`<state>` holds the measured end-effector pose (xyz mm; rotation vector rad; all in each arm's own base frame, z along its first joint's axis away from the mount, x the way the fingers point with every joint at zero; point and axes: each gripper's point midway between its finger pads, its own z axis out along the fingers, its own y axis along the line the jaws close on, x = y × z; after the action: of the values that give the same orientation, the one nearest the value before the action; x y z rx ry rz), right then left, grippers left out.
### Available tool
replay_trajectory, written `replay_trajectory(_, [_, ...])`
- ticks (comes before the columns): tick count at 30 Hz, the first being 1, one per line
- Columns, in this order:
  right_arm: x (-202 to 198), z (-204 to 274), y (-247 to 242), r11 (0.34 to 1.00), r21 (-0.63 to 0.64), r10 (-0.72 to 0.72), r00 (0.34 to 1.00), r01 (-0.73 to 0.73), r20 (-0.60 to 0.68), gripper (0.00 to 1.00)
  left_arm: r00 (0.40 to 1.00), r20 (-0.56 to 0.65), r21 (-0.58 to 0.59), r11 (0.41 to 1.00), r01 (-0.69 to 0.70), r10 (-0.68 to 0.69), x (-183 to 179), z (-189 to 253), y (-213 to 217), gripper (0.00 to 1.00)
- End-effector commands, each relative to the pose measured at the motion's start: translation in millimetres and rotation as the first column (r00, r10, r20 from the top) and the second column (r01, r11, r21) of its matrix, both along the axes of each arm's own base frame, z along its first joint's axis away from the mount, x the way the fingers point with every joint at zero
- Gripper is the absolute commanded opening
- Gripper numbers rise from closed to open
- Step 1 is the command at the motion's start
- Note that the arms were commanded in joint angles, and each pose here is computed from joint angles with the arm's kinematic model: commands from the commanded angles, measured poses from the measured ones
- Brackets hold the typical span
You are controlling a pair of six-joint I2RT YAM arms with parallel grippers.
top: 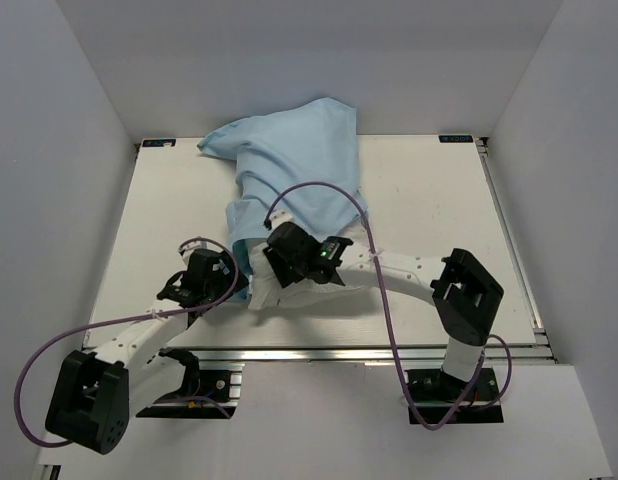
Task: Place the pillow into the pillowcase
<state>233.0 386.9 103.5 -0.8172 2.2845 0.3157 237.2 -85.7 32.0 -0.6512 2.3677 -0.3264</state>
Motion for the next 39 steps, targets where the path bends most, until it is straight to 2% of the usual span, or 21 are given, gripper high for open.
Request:
replay_trajectory(1, [33,-14,-10,0.990,0.056,-0.127,0.990,0.131,-0.064,0.53,0.999,0.033,-0.001,1.000,0.018,-0.018,13,0,0,0.98])
replay_trajectory(2, [36,-15,-13,0.987,0.069,-0.141,0.987,0.146,-0.074,0.09,0.999,0.026,0.005,1.000,0.019,-0.019,16,-1,0,0.98])
replay_trajectory(3, [37,-15,-13,0.986,0.086,-0.134,0.987,0.141,-0.089,0.00,1.000,0.023,0.012,1.000,0.020,-0.021,17,0,1,0.98])
replay_trajectory(6, [43,11,-13,0.982,0.156,-0.100,0.994,0.107,-0.052,0.00,0.999,0.019,0.014,0.999,0.038,-0.039,20,6,-1,0.98])
replay_trajectory(7, [42,33,-12,0.978,0.196,-0.066,0.998,0.067,-0.015,0.00,0.998,0.027,0.013,0.999,0.051,-0.052,20,9,-2,0.98])
replay_trajectory(13, [41,121,-11,0.926,0.375,-0.010,0.993,-0.034,0.115,0.00,0.984,0.154,-0.006,0.996,0.093,-0.090,26,47,-6,0.98])
replay_trajectory(16, [44,142,-16,0.917,0.396,-0.010,0.988,-0.052,0.153,0.00,0.966,0.243,-0.034,0.995,0.094,-0.083,28,67,-8,0.98])
replay_trajectory(19, [47,152,-19,0.907,0.418,-0.011,0.987,-0.059,0.162,0.00,0.958,0.280,-0.015,0.997,0.072,-0.065,29,70,-2,0.98])
replay_trajectory(23, [52,165,-19,0.892,0.444,0.002,0.985,-0.081,0.175,0.00,0.974,0.225,0.050,0.999,0.006,-0.017,36,62,11,0.98])
replay_trajectory(25, [57,170,-20,0.891,0.445,0.001,0.983,-0.083,0.182,0.00,0.974,0.221,0.068,0.997,0.023,-0.038,43,66,9,0.98])
replay_trajectory(28, [59,177,-19,0.882,0.459,0.021,0.983,-0.105,0.185,0.00,0.959,0.252,0.063,0.991,0.116,-0.128,50,62,-5,0.98])
replay_trajectory(30, [58,178,-18,0.877,0.466,0.035,0.982,-0.118,0.183,0.00,0.926,0.298,0.073,0.973,0.220,-0.232,57,65,-20,0.98])
replay_trajectory(32, [60,178,-18,0.877,0.466,0.033,0.982,-0.118,0.187,0.00,0.896,0.345,0.082,0.960,0.268,-0.280,68,69,-29,0.98])
replay_trajectory(33, [62,176,-16,0.877,0.465,0.033,0.982,-0.118,0.186,0.00,0.865,0.357,0.076,0.934,0.348,-0.352,66,71,-42,0.98])
replay_trajectory(35, [66,176,-14,0.872,0.474,0.029,0.979,-0.123,0.200,0.00,0.829,0.394,0.062,0.912,0.407,-0.397,73,82,-55,0.88])
replay_trajectory(36, [68,176,-9,0.865,0.483,0.036,0.976,-0.139,0.215,0.00,0.812,0.392,0.039,0.889,0.456,-0.433,72,80,-65,0.64])
replay_trajectory(37, [70,180,-5,0.854,0.486,0.060,0.963,-0.185,0.262,0.00,0.805,0.398,0.028,0.883,0.468,-0.439,73,82,-68,0.47])
replay_trajectory(39, [89,189,1,0.822,0.528,0.017,0.936,-0.213,0.352,0.00,0.792,0.417,0.012,0.874,0.486,-0.446,76,91,-75,0.00])
